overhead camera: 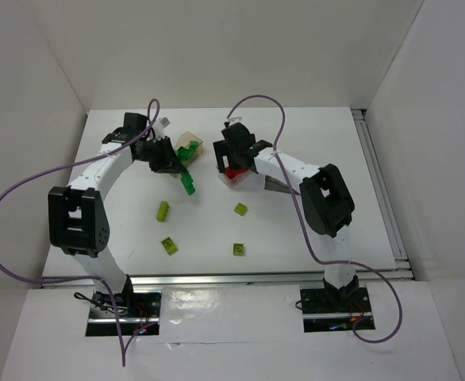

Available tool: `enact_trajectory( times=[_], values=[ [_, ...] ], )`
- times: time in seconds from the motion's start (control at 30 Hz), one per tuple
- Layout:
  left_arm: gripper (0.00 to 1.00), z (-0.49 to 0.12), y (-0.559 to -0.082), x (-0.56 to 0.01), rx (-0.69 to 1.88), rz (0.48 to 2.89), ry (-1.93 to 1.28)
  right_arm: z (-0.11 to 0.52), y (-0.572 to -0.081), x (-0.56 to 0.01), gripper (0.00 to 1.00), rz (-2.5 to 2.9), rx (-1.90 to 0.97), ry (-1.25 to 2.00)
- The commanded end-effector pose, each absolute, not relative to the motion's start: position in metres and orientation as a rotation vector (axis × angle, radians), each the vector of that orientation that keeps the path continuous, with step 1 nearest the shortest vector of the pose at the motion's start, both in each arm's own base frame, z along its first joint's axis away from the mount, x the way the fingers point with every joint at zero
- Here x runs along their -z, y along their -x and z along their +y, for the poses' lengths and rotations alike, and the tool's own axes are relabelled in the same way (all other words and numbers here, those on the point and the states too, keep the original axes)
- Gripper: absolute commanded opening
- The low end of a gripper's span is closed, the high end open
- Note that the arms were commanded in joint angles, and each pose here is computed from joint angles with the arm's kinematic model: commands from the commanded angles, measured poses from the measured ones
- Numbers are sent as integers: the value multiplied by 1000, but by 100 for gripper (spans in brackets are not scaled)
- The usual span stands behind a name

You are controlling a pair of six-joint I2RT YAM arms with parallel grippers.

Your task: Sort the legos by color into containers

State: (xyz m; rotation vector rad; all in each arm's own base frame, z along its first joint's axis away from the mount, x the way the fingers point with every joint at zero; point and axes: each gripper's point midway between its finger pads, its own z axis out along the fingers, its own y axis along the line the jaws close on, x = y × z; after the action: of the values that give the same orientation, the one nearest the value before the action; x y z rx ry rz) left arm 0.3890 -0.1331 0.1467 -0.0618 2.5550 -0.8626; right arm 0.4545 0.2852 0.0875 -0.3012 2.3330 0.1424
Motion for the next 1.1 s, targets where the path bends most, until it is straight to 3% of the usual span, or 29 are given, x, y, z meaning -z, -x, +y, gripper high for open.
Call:
enact_trajectory(
  times=[0.0, 0.1, 0.17, 0.23, 0.4, 0.5, 0.87, 1.07],
  values=[
    [0, -134, -394, -176, 866, 2484, 25, 282, -459, -128, 98, 2255, -133, 238],
    [0, -134, -395, -179, 865, 2475, 22, 278, -446, -151, 94, 2209, -193, 221],
    [0, -137, -394, -181, 896, 2471, 10, 284, -431, -177, 83, 2152, -302, 288],
    [0, -139, -395, -182, 915, 2469, 3, 306, -407, -178, 82, 2126, -494, 425],
    [0, -147, -396, -195, 981, 2438, -6, 359, -350, -190, 97, 2038, -749, 677],
    [0, -154, -395, -202, 1047, 2410, -27, 377, -337, -180, 98, 2039, -804, 738],
    [0, -167, -394, -219, 1184, 2349, -59, 405, -337, -180, 95, 2002, -855, 771],
    [0, -171, -392, -224, 1222, 2335, -71, 410, -350, -176, 85, 1986, -845, 709]
  ],
)
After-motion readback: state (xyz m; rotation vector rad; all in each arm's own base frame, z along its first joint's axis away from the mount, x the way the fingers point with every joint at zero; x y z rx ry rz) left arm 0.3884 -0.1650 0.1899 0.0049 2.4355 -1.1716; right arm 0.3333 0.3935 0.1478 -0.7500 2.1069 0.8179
